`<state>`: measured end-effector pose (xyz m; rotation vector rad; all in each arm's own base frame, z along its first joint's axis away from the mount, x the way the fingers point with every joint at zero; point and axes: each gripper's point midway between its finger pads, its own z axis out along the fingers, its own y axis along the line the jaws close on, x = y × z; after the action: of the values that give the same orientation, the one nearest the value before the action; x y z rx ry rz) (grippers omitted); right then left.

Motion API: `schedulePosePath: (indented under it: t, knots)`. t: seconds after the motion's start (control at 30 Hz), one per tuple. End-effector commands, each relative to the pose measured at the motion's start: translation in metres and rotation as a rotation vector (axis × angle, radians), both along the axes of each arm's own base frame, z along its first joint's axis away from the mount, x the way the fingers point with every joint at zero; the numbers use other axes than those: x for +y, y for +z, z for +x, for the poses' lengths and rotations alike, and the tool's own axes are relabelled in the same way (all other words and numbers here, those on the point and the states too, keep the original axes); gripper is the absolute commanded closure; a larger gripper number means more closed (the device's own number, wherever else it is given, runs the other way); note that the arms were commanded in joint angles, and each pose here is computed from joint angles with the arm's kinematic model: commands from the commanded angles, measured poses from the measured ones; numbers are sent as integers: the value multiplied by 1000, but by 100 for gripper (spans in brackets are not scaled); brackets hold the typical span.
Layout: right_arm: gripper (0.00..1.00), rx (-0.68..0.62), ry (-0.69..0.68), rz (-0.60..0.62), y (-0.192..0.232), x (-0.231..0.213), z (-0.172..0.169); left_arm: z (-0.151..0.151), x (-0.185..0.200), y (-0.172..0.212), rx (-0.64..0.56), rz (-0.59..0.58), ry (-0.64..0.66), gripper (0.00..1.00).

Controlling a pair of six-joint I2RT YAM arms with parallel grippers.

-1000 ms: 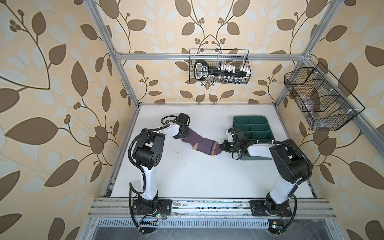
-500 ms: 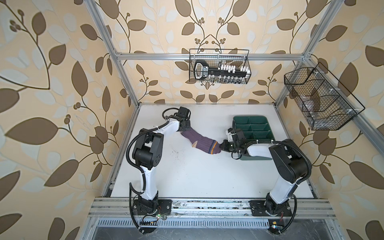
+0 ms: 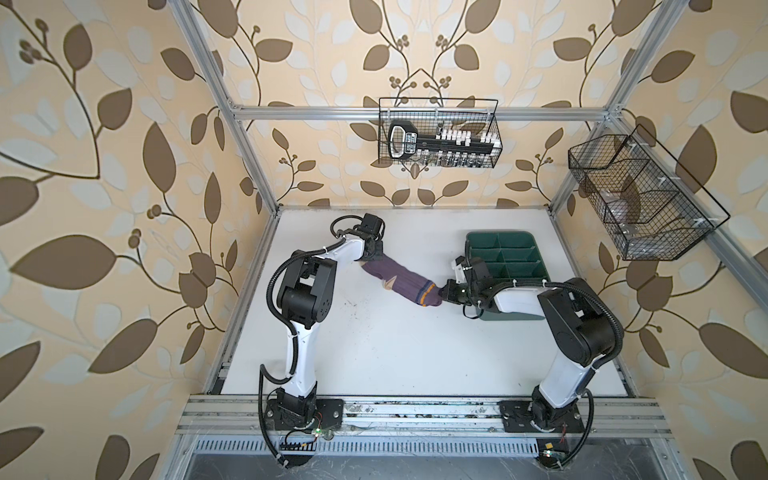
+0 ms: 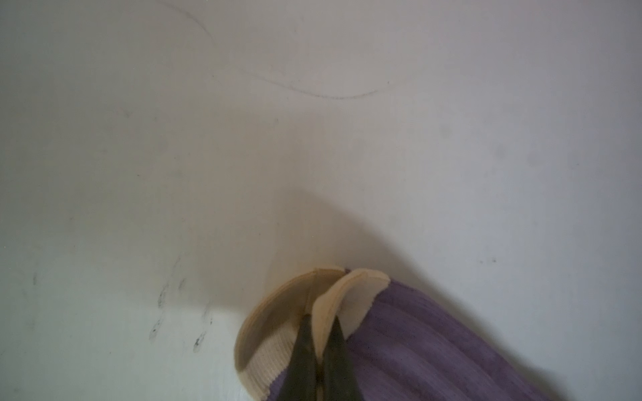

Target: Roll the socks

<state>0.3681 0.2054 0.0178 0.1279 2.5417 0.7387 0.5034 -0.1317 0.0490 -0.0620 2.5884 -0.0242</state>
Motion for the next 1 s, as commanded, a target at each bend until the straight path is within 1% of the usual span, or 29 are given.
schedulePosePath:
  t: [0.0, 0.03, 0.13, 0.17, 0.2, 0.23, 0.27, 0.33, 0.37, 0.43, 0.47, 0.53, 0.6, 0.7, 0.8, 0.9, 0.97]
  knots:
    - [100, 186, 3, -124, -49, -20, -40, 9, 6, 14, -50, 31, 16, 80]
    - [100, 183, 2, -126, -48, -21, -40, 8, 7, 14, -51, 35, 19, 67]
    - [100, 169, -2, -133, -41, -22, -38, 7, 11, 18, -57, 46, 25, 45]
    - [100, 161, -2, -134, -37, -22, -37, 7, 11, 22, -64, 49, 26, 42]
    - [97, 151, -3, -139, -33, -23, -36, 8, 12, 27, -75, 50, 27, 39]
    - [94, 143, -3, -144, -29, -24, -36, 7, 14, 34, -89, 53, 32, 30]
    - [89, 133, -3, -150, -24, -25, -35, 7, 15, 41, -103, 56, 37, 26]
    - [73, 103, 5, -167, -10, -25, -34, 6, 19, 61, -142, 55, 53, 8]
    - [66, 87, 9, -175, -3, -24, -33, 5, 19, 70, -160, 49, 60, 3]
    - [53, 49, 17, -201, 13, -24, -32, 1, 20, 92, -192, 20, 84, 1]
    - [49, 30, 21, -212, 21, -23, -32, -2, 21, 100, -199, 3, 96, 1]
    - [43, -11, 36, -240, 38, -21, -32, -10, 18, 115, -201, -51, 121, 1]
    - [40, -49, 55, -273, 52, -18, -33, -20, 13, 125, -193, -114, 138, 1]
    - [39, -113, 95, -326, 72, -12, -33, -38, -1, 131, -170, -196, 151, 3]
    - [40, -171, 164, -328, 85, 1, -34, -50, -25, 130, -163, -286, 124, 6]
    - [43, -191, 232, -293, 86, 13, -33, -49, -45, 120, -159, -388, 115, 10]
    - [48, -170, 256, -284, 79, 17, -32, -45, -56, 109, -135, -449, 118, 16]
